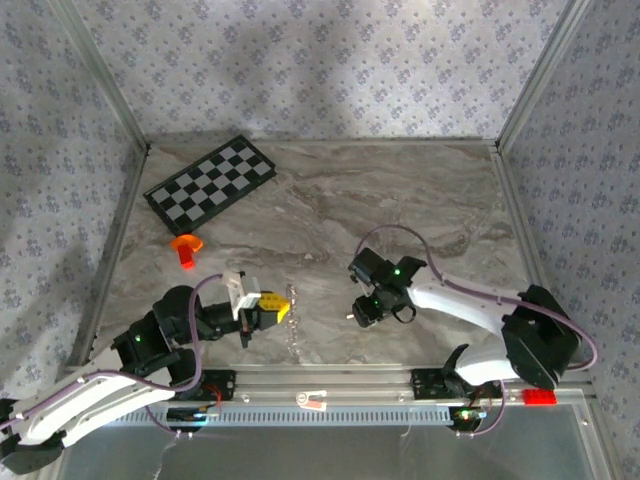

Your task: Put the keys on the keyring

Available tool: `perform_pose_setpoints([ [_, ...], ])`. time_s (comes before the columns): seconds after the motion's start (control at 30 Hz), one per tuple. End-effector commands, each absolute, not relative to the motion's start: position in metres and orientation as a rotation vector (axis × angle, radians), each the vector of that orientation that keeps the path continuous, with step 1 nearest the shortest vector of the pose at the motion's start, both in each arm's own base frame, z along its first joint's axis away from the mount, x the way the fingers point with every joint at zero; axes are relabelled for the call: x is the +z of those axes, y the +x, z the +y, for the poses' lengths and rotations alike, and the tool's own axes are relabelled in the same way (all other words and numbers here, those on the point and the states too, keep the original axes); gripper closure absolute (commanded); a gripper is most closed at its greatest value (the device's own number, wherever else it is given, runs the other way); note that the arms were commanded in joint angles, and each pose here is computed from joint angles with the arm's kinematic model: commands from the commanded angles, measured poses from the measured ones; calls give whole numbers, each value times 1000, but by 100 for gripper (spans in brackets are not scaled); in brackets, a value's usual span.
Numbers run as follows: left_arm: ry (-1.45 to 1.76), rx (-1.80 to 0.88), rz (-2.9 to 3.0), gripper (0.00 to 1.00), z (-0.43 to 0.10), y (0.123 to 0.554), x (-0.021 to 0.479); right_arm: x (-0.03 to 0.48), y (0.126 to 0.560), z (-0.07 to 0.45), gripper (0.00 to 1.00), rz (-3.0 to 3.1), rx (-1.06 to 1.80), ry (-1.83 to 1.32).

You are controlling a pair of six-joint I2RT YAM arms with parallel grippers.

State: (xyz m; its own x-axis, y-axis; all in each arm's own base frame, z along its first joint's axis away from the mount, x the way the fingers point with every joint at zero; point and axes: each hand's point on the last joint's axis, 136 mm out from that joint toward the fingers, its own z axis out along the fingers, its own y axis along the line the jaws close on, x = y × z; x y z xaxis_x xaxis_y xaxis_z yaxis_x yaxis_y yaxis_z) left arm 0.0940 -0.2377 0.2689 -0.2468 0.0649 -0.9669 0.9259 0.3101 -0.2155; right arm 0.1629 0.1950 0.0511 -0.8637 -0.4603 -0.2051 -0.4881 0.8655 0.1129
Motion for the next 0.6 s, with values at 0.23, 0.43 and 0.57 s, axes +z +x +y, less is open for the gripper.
perform_pose_setpoints([
  [0.23, 909, -1106, 1513, 100, -235, 91, 309, 46, 183, 206, 49, 2690, 461, -551],
  [0.43, 896, -1107, 1513, 100, -231, 90, 313, 41, 193, 206, 53, 2673, 481, -563],
  [0.57, 915, -1084, 1493, 100, -228, 89, 315, 38, 198, 210, 58, 2678, 480, -571],
])
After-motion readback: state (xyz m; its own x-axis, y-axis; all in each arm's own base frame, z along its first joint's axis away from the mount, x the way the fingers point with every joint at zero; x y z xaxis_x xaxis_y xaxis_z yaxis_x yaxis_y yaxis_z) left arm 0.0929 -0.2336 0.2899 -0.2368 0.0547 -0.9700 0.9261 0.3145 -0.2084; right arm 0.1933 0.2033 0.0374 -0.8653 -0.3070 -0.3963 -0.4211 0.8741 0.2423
